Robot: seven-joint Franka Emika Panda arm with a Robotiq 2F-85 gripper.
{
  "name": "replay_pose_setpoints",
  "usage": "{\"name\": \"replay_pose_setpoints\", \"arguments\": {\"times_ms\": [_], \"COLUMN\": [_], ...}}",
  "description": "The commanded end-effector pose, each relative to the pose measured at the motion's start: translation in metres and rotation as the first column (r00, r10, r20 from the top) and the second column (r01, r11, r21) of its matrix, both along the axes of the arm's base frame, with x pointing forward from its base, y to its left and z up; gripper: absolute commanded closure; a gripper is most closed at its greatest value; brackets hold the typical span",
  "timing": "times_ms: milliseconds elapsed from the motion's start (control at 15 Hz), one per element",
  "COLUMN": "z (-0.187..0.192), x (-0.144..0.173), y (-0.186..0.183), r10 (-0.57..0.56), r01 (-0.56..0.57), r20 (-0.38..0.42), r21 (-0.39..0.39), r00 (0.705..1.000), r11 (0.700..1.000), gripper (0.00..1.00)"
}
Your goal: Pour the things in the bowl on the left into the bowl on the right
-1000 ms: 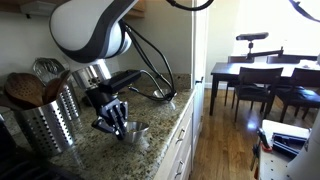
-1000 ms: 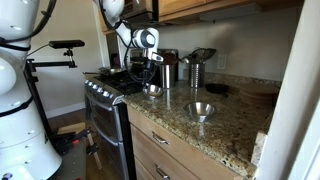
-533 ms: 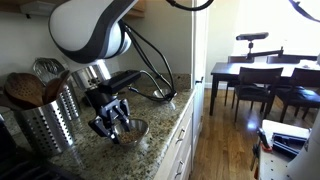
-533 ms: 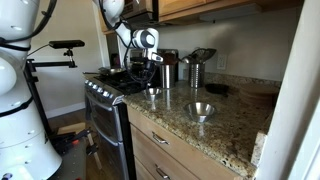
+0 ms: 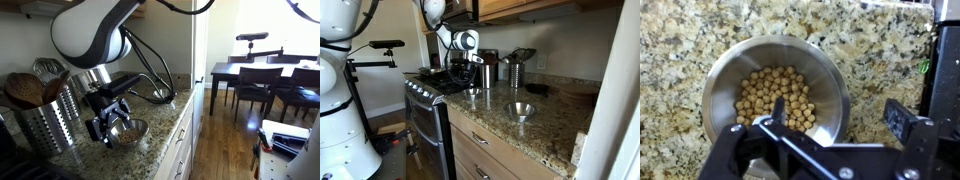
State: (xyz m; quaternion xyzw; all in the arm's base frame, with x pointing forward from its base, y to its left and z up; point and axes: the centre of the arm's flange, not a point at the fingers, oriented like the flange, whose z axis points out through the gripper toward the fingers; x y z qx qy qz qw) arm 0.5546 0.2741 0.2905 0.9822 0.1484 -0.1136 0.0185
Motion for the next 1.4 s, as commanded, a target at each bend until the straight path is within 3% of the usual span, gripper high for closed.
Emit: {"name": "replay_pose_setpoints", "arguments": {"times_ms": [0, 933, 1000, 1067, 1333], "z": [-0.006, -0.019, -0.020, -0.021, -0.025], "x": [-0.005, 0.000, 0.000, 0.001, 0.002], "y": [-0.008, -0.020, -0.021, -0.021, -0.022], "r10": [0.021, 0.004, 0.003, 0.002, 0.001], "r01": [-0.022, -0.005, -0.004, -0.003, -0.002], "r20": [0.033, 0.036, 0.036, 0.036, 0.031], "r21": [0.030, 0.023, 0.023, 0.023, 0.024], "r00": [0.999, 0.999, 0.999, 0.999, 1.000], "r11": [0.999, 1.000, 1.000, 1.000, 1.000], "gripper": [0.00, 0.00, 0.24, 0.26, 0.54]}}
